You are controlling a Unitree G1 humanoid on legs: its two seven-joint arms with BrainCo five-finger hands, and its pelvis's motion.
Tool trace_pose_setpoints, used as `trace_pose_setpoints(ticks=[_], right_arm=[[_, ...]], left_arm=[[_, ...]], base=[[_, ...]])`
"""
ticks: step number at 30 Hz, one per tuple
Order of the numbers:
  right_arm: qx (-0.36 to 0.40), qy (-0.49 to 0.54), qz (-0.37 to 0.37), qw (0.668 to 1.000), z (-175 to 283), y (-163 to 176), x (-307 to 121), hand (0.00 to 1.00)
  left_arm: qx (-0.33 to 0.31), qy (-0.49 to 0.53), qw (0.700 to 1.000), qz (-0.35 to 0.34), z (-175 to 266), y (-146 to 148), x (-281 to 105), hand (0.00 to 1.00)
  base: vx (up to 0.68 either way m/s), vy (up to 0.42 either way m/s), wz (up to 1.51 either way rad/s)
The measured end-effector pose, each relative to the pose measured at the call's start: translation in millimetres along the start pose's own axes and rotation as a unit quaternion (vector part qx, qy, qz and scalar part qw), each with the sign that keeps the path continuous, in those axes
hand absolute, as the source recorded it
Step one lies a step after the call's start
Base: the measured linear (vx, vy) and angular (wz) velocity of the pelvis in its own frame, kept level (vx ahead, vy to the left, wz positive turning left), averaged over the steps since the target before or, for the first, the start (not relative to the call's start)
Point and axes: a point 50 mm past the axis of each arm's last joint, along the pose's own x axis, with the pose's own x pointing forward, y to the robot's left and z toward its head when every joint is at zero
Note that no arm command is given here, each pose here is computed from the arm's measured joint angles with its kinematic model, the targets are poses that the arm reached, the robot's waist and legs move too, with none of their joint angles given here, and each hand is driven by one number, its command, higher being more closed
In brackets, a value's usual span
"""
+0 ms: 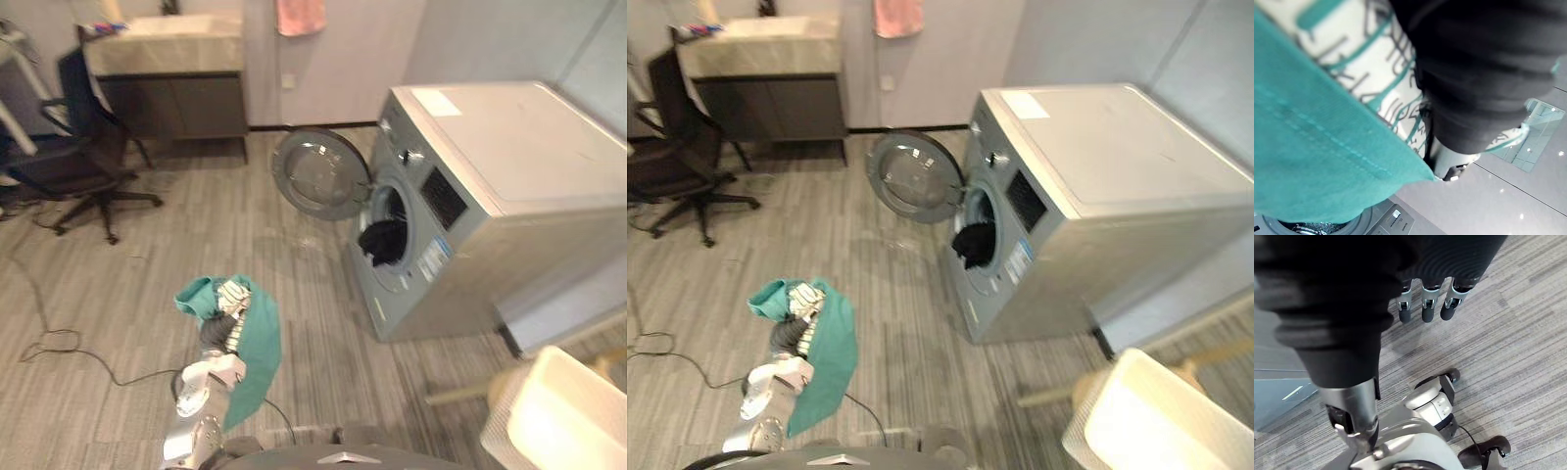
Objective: Pick up the laundry basket with both hands and put the clothes into the washing machine.
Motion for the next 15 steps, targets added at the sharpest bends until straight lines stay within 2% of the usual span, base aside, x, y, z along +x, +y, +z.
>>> trace_pose_setpoints(ticks=[4, 6, 9, 11, 13, 15], right_arm=[[-0.035, 0.006, 0.017, 0.999, -4.2, 10.0, -1.3, 0.00], [-0.058, 0.026, 0.017, 0.998, -15.4, 9.5, -3.1, 0.00], [-0.070, 0.010, 0.014, 0.997, -9.1, 6.3, -3.6, 0.00], [-0.080, 0.009, 0.002, 0.997, -7.8, -3.6, -3.8, 0.00], [-0.103, 0.011, 0.003, 0.995, -8.6, -4.0, -3.9, 0.00], [-0.108, 0.011, 0.001, 0.994, -6.6, -4.5, -3.2, 0.00]], left_arm=[[-0.002, -0.012, 1.000, -0.025, 5.5, -12.3, 4.4, 1.00], [-0.005, -0.004, 0.999, -0.039, 1.3, -20.0, 4.5, 1.00], [-0.021, -0.002, 0.999, -0.045, -2.2, -29.2, 5.3, 1.00], [-0.030, -0.010, 0.999, -0.021, -0.2, -21.8, 4.1, 1.00], [-0.016, -0.005, 1.000, 0.023, -0.3, 0.8, -0.3, 1.00], [-0.012, 0.012, 0.999, 0.035, -7.6, 5.8, 0.0, 1.00]], base=[[0.14, -0.216, 0.02], [0.29, -0.221, 0.26], [0.32, -0.218, 0.26], [0.27, -0.134, -0.85], [0.32, -0.086, -1.19], [0.32, -0.067, -0.62]])
